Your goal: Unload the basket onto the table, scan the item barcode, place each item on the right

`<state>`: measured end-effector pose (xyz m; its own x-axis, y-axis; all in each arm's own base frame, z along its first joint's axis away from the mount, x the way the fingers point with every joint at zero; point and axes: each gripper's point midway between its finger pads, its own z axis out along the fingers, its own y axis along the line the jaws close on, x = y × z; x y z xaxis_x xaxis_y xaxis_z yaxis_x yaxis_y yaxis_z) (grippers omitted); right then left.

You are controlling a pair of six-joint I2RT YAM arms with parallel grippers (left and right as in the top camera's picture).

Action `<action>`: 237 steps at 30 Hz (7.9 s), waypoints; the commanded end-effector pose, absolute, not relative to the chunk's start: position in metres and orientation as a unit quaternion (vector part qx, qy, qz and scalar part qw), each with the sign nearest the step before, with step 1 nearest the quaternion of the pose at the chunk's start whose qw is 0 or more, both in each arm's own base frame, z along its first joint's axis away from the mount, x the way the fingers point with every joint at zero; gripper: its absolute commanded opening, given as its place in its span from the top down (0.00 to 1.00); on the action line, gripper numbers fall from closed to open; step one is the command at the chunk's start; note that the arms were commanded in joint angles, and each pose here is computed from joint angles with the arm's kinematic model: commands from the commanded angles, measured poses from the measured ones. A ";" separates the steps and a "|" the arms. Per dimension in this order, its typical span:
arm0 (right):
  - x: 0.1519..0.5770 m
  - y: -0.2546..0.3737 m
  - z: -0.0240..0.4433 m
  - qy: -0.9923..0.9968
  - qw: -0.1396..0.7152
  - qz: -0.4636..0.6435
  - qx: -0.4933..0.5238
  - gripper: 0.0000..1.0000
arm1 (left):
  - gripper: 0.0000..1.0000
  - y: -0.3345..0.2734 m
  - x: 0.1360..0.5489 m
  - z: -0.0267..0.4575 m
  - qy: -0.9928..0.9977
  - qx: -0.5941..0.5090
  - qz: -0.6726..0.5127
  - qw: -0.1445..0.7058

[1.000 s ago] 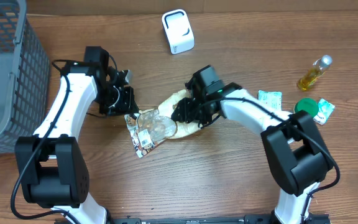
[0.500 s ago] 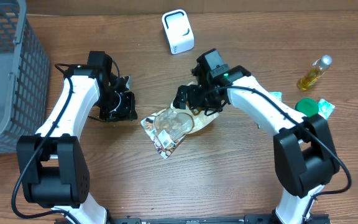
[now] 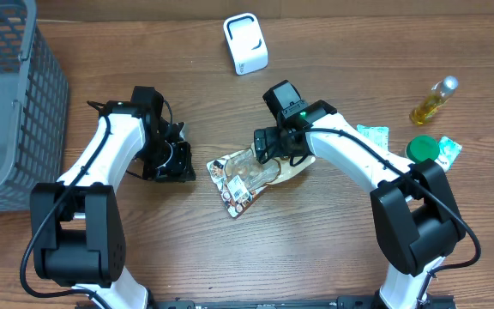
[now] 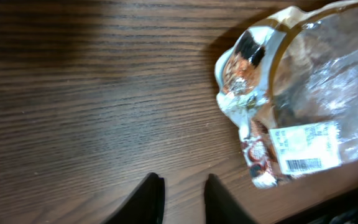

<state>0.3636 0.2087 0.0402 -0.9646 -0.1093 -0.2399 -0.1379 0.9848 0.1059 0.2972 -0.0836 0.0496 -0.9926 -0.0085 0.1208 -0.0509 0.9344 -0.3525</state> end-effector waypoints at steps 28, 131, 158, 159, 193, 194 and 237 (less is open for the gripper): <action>0.366 0.279 0.049 0.971 0.186 0.129 0.074 0.00 | 0.60 -0.138 0.293 0.058 -0.959 0.033 0.272 0.074; 0.292 0.336 0.033 0.905 0.050 0.406 -0.119 0.46 | 0.62 -0.073 0.270 0.001 -0.997 0.004 0.039 0.064; 0.333 0.342 0.108 0.837 0.142 0.484 -0.214 0.96 | 0.00 -0.050 0.378 0.109 -0.985 0.036 0.143 -0.092; 0.337 0.342 0.116 0.833 0.152 0.486 -0.217 0.96 | 0.00 -0.042 0.380 0.108 -0.986 0.046 0.131 -0.096; 0.534 0.300 0.241 0.697 0.531 -0.048 -0.479 0.96 | 0.01 0.079 0.403 0.110 -0.967 0.191 -0.019 -0.166; 0.540 0.299 0.238 0.692 0.534 -0.063 -0.482 0.96 | 0.00 0.079 0.403 0.110 -0.967 0.191 -0.019 -0.166; 0.566 0.337 0.180 0.657 0.568 0.008 -0.495 0.96 | 0.00 0.079 0.403 0.110 -0.967 0.191 -0.019 -0.166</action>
